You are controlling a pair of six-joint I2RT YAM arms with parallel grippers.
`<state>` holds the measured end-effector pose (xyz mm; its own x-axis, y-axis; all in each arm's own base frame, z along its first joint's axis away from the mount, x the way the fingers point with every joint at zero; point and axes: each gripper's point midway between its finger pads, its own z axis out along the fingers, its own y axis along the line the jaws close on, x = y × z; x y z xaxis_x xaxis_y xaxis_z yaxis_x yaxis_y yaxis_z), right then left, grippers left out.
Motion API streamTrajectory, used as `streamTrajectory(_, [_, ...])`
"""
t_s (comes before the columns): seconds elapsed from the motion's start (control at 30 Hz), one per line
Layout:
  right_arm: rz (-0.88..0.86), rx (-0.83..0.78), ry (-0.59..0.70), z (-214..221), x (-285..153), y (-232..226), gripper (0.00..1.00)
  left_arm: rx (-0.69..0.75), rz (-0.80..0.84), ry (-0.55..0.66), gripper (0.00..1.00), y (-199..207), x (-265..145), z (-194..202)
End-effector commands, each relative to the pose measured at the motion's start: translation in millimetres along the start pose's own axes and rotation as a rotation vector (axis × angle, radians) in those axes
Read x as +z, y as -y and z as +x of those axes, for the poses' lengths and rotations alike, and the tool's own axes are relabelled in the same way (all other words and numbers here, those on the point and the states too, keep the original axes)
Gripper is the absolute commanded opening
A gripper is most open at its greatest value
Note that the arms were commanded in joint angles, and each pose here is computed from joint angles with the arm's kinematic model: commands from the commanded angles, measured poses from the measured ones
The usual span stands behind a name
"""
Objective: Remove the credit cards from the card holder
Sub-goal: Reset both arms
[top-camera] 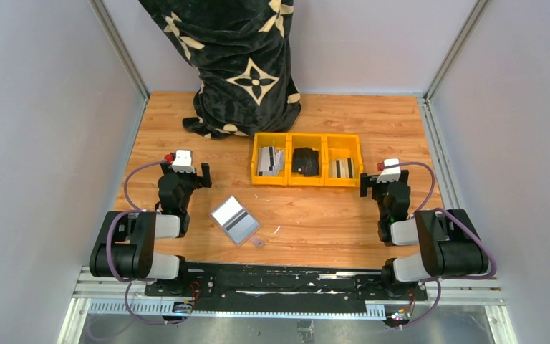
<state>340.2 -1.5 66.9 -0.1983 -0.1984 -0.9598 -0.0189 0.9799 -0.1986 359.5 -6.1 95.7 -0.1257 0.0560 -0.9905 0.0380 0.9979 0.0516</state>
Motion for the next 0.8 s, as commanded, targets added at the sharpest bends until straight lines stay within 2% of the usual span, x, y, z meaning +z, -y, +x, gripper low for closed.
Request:
streamTrajectory(0.0, [0.168, 0.053, 0.001, -6.5, 5.9, 27.3, 0.98, 0.013, -0.011, 0.018, 1.00, -2.2, 1.5, -5.9])
streamTrajectory(0.07, [0.248, 0.083, -0.043, -2.3, 8.6, 39.2, 0.98, 0.013, -0.011, 0.019, 1.00, -2.1, 1.3, -6.1])
streamTrajectory(0.4, [0.232, 0.073, -0.043, -2.5, 9.0, 36.4, 0.98, 0.013, -0.011, 0.019, 1.00, -2.1, 1.4, -6.0])
streamTrajectory(0.5, [0.083, 0.022, -0.039, -5.8, 15.9, 13.7, 0.98, 0.013, -0.010, 0.020, 1.00, -1.7, 1.4, -6.3])
streamTrajectory(0.77, [0.076, 0.027, -0.044, -5.0, 16.1, 13.4, 0.99, 0.013, -0.011, 0.021, 1.00, -1.9, 1.6, -6.7])
